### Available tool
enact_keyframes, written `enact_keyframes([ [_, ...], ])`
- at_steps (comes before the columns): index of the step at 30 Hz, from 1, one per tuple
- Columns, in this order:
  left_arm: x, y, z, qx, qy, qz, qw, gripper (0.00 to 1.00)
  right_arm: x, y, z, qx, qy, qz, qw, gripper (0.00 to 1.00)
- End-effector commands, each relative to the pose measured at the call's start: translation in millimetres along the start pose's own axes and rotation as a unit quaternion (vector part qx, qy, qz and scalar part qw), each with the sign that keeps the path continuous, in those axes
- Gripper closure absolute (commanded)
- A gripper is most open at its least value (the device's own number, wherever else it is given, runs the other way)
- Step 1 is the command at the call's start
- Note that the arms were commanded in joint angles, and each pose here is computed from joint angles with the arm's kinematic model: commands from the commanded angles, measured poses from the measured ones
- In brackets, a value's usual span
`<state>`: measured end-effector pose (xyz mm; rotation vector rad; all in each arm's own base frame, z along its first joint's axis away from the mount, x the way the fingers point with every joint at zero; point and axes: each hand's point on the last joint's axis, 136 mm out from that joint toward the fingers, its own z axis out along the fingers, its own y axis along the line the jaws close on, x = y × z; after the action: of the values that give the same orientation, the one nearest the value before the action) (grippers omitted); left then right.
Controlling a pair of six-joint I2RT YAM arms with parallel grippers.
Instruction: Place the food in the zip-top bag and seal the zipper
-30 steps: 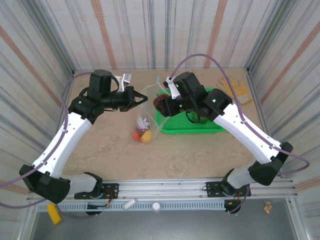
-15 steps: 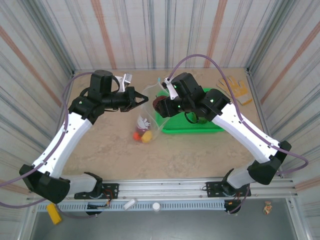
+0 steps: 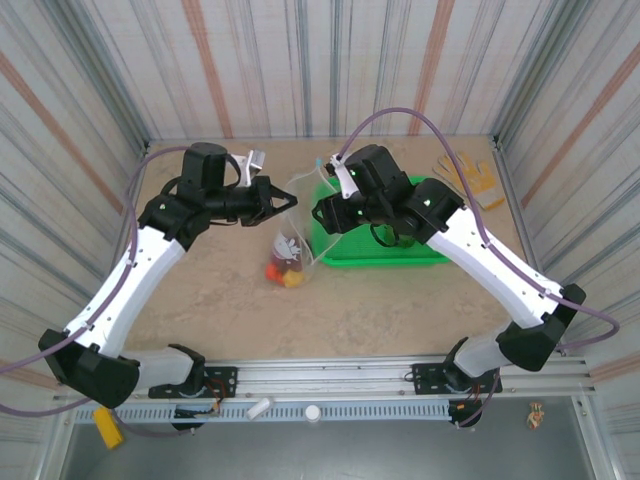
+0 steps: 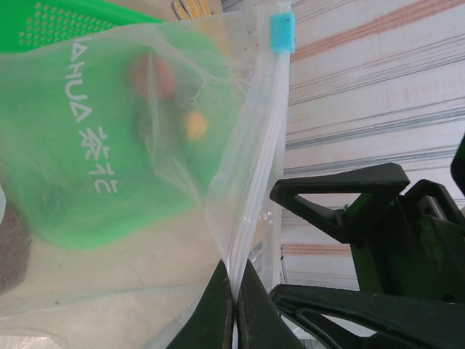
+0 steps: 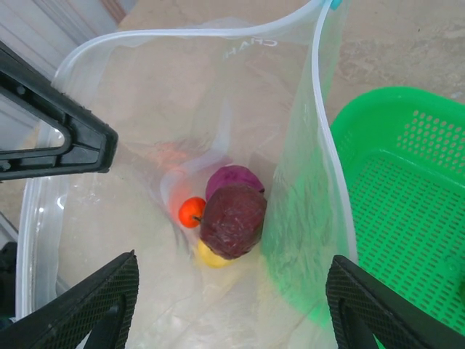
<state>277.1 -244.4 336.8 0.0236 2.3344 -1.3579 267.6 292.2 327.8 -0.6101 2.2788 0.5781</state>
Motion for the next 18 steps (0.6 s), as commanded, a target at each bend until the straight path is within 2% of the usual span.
enact_keyframes([
  [1,4,-3,-5,0.001,-0.008,0.02,1.0,1.0,-22,-1,-29,-0.01,-0.046,0.01,0.999,0.32],
  [3,5,0,-4,-0.002,-0.006,0.02,1.0,1.0,-29,-12,-38,-0.005,-0.061,0.027,0.998,0.32],
  [6,8,1,-4,-0.001,-0.005,0.022,1.0,1.0,-34,-51,-47,0.03,-0.078,0.083,0.993,0.37],
  [11,10,-5,-3,0.007,-0.001,0.032,0.999,1.0,-12,-124,-36,0.081,-0.082,0.19,0.975,0.39],
  [14,11,-7,-4,0.011,-0.002,0.039,0.999,1.0,16,-164,-11,0.119,-0.054,0.222,0.966,0.38],
  [18,13,-7,-6,0.015,-0.003,0.046,0.999,1.0,57,-202,28,0.181,0.022,0.215,0.959,0.33],
])
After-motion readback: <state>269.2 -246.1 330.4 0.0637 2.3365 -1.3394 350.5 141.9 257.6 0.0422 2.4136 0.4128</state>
